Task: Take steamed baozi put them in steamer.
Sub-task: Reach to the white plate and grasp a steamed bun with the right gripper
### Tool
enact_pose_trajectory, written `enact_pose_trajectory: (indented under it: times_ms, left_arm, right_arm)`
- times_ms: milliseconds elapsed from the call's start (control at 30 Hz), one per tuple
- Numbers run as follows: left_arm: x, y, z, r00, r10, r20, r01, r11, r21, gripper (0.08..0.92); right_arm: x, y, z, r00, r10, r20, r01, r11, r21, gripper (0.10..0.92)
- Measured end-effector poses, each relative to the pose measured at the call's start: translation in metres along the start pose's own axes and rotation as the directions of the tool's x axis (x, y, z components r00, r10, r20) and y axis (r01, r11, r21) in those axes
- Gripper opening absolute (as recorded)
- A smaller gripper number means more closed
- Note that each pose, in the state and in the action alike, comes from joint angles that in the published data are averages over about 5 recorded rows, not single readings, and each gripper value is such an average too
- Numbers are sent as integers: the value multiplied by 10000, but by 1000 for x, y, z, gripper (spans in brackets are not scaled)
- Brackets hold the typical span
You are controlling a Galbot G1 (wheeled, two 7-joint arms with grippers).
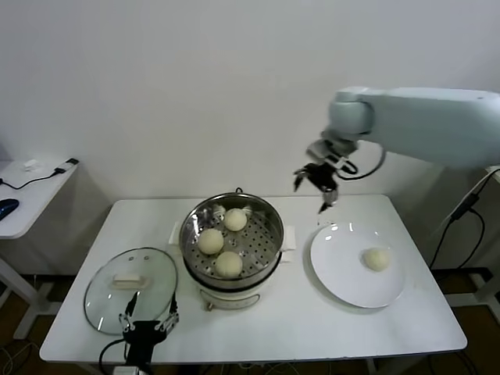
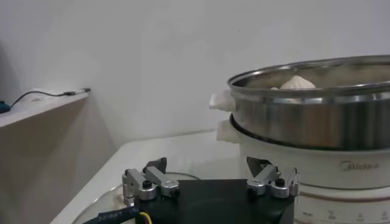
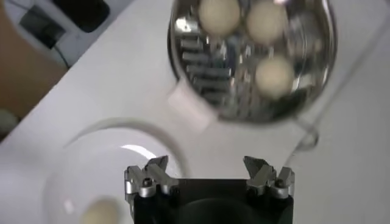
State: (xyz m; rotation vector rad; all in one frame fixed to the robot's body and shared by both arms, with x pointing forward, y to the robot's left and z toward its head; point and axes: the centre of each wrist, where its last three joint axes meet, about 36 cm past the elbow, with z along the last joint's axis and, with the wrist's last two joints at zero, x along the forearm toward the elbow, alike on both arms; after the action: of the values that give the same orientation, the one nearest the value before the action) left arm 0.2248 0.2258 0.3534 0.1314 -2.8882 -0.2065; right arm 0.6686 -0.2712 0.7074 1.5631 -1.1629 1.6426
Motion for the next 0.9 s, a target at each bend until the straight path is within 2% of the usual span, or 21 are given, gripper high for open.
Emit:
enact_pose_trajectory:
  times_ms: [200,433,667,900]
  left_arm:
    - [3,0,4,9999,-28,-155,28,10000,-33,823]
    - [8,-3,7,9995,-54,-313,51,9999,-91,823]
    - [12,-5,10,9991,-79,-423,74,9999,-118,823]
    - [12,-6,13,9987,-92,-505,86,9999,-115,823]
  right_arm:
    - [-38,59,73,9997,-221,-132,188,9768,-2134,823]
    - [-97,106,117,9972,-612,-421,431,9386,-3423,823]
    - [-141,133,142,9930,-909,-755,512,9067,-4187,823]
    - [-173,140,151,9905,-984,-956,446,8900,-4538,823]
